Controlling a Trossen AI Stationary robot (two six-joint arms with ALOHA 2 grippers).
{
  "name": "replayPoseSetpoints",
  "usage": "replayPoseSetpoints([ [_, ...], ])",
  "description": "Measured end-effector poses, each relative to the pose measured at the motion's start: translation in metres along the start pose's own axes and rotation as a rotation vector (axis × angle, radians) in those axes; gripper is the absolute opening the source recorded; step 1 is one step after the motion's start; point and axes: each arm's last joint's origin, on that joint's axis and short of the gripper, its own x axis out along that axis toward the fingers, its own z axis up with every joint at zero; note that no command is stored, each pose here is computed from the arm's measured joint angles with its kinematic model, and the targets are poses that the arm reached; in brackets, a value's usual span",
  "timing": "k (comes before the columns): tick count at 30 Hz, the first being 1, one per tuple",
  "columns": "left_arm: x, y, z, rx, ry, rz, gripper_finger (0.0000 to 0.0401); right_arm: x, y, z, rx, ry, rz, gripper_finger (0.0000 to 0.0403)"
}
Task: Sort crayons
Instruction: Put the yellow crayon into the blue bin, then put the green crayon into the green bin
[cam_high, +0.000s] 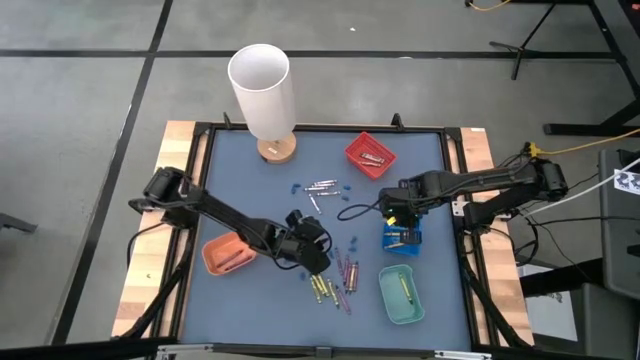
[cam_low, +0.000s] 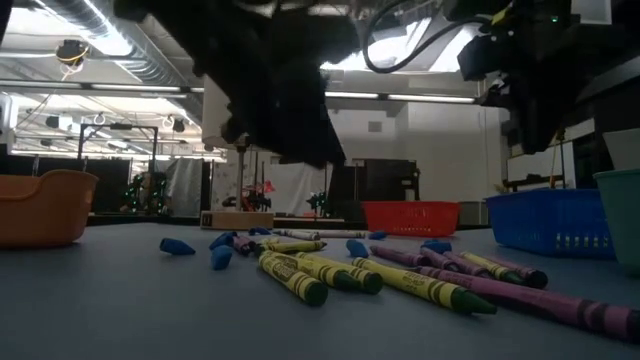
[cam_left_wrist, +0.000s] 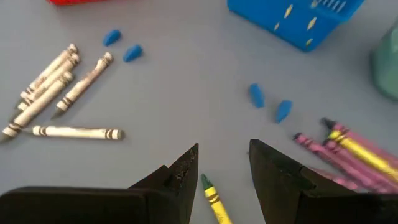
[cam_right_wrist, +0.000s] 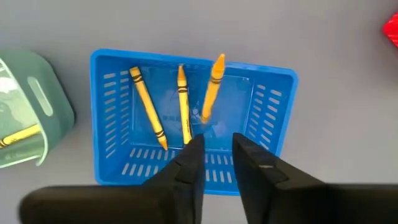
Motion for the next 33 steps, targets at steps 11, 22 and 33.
replayPoseSetpoints([
  [11,0.031,0.006,-0.020,0.025,0.083,0.032,0.0128,0.000,0.000,0.001,-0.001,-0.012,0.001,0.0130],
  [22,0.043,0.004,-0.035,0.041,0.173,-0.007,0.0127,0.000,0.000,0.002,-0.002,-0.017,0.001,0.0127],
  [33,0.043,0.004,-0.035,0.040,0.177,-0.017,0.0054,0.000,0.000,0.002,-0.002,-0.017,0.001,0.0127],
])
